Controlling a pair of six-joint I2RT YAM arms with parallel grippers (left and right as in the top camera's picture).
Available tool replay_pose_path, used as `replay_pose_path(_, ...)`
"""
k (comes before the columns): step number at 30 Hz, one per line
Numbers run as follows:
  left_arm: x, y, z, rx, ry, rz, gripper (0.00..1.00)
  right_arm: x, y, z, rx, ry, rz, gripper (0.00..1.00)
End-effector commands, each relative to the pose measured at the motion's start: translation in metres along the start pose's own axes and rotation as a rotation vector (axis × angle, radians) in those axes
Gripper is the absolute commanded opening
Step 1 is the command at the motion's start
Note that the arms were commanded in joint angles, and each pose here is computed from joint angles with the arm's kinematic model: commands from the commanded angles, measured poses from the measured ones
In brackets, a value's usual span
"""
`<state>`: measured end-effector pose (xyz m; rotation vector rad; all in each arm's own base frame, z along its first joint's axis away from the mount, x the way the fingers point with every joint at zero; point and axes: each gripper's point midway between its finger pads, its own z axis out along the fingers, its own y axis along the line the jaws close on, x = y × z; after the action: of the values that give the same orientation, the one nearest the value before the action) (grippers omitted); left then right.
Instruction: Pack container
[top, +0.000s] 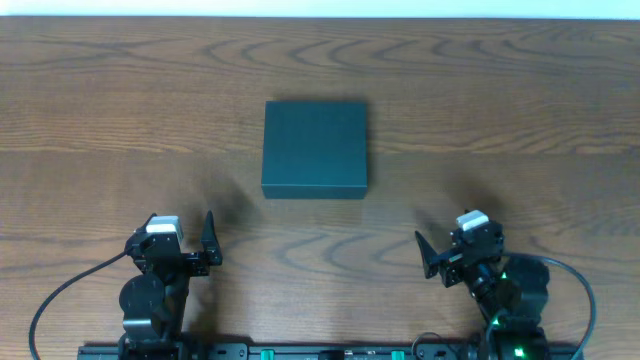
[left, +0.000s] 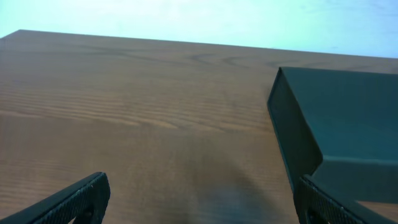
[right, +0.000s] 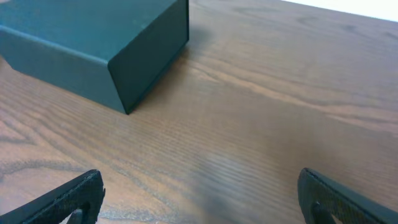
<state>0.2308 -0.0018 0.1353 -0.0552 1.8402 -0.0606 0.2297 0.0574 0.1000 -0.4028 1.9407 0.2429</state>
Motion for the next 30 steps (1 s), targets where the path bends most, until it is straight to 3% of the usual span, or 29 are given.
replay_pose_path(1,0.014,0.003,0.001,-0.015,0.044,-0.008,0.95,-0.018,0.003,-0.007,0.003,-0.092,-0.052,0.99)
replay_pose_path(12,0.014,0.003,0.001,-0.015,0.044,-0.008,0.96,-0.047,0.003,-0.023,0.036,-0.234,-0.112,0.99)
replay_pose_path(30,0.014,0.004,0.001,-0.016,0.044,-0.008,0.96,-0.046,0.002,-0.023,0.035,-0.23,-0.11,0.99)
